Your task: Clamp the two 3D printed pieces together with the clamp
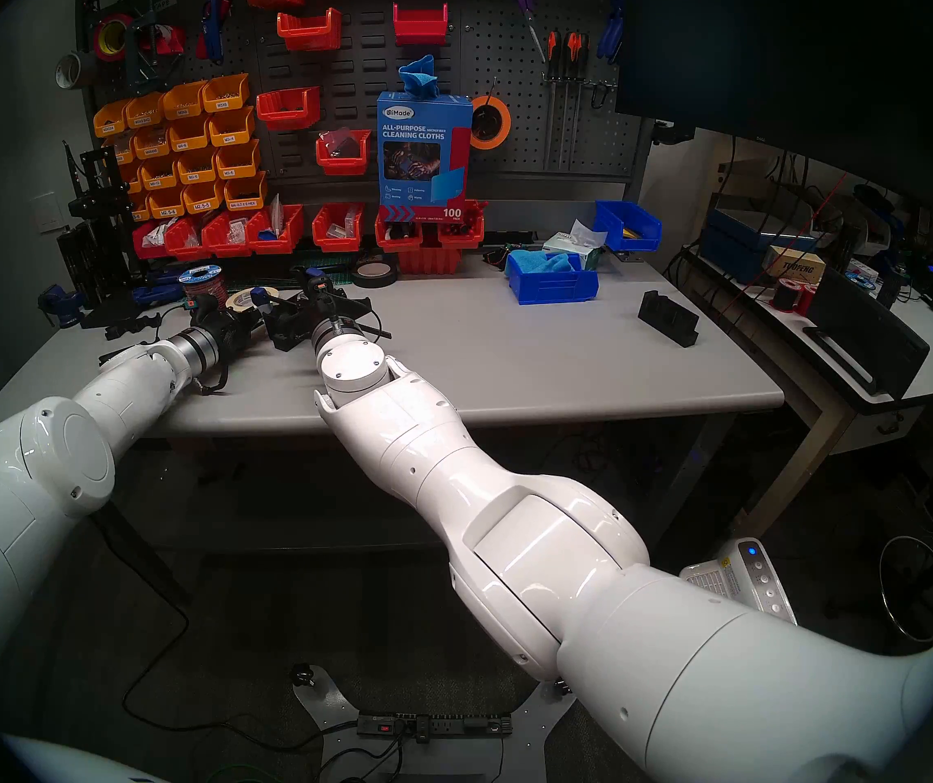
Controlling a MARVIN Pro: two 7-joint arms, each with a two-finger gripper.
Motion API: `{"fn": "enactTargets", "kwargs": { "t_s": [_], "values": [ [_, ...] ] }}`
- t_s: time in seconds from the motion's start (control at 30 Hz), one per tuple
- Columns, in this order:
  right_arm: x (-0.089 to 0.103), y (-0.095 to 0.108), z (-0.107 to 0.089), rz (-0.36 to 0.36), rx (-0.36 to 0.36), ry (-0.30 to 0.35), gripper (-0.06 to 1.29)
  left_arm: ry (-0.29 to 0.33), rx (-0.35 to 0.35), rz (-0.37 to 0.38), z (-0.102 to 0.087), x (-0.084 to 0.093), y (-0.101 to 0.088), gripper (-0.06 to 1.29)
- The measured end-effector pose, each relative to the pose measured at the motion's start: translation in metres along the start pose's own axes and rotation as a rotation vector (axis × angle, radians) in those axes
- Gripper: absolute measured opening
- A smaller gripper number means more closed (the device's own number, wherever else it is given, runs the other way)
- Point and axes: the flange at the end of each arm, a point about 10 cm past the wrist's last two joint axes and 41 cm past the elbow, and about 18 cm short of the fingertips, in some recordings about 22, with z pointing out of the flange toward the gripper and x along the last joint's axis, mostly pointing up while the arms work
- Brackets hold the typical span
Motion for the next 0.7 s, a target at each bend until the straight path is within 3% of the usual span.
{"fn": "enactTargets", "kwargs": {
  "t_s": [0.7],
  "values": [
    [0.0009,-0.0077,0.0011,0.006,0.028,0.005,0.39,0.005,0.016,-0.001,0.0003,0.0012,-0.0012,0.03]
  ]
}}
